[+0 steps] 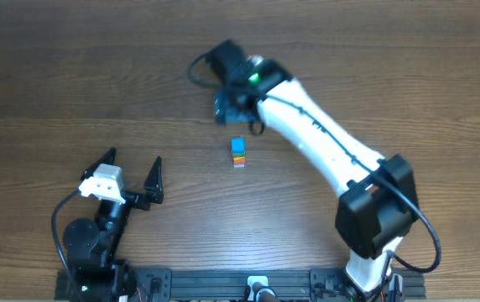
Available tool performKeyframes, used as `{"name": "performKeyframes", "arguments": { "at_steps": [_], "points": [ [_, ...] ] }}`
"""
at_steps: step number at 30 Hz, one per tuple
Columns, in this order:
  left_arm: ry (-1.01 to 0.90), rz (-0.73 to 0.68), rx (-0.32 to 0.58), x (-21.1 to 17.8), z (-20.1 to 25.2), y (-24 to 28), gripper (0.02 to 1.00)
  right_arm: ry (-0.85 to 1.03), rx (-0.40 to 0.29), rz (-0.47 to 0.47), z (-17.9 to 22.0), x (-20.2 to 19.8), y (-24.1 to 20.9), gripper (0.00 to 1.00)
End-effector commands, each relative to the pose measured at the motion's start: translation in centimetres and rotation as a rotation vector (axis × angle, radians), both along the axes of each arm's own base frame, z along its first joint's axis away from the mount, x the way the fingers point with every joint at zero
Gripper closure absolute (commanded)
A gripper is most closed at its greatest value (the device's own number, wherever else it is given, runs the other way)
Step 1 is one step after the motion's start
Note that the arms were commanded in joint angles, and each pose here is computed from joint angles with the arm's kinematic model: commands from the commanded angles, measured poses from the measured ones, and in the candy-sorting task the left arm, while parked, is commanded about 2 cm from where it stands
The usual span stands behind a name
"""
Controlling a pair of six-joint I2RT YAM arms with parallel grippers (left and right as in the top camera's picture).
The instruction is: Stack Cubes
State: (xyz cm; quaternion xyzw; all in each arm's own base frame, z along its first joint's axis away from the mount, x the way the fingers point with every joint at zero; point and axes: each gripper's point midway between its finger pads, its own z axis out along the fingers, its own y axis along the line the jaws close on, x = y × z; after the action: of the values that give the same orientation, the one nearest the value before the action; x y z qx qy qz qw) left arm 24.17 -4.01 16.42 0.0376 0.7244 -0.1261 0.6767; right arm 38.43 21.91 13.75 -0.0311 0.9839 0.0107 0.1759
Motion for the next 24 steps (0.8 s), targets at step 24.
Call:
{"name": "performKeyframes", "arguments": {
  "at_steps": [24],
  "points": [
    [-0.005, -0.015, 0.014, 0.0, -0.2, -0.3, 0.018, -0.525, 0.009, -0.208, 14.7, -6.9, -22.6, 0.007]
  ]
}}
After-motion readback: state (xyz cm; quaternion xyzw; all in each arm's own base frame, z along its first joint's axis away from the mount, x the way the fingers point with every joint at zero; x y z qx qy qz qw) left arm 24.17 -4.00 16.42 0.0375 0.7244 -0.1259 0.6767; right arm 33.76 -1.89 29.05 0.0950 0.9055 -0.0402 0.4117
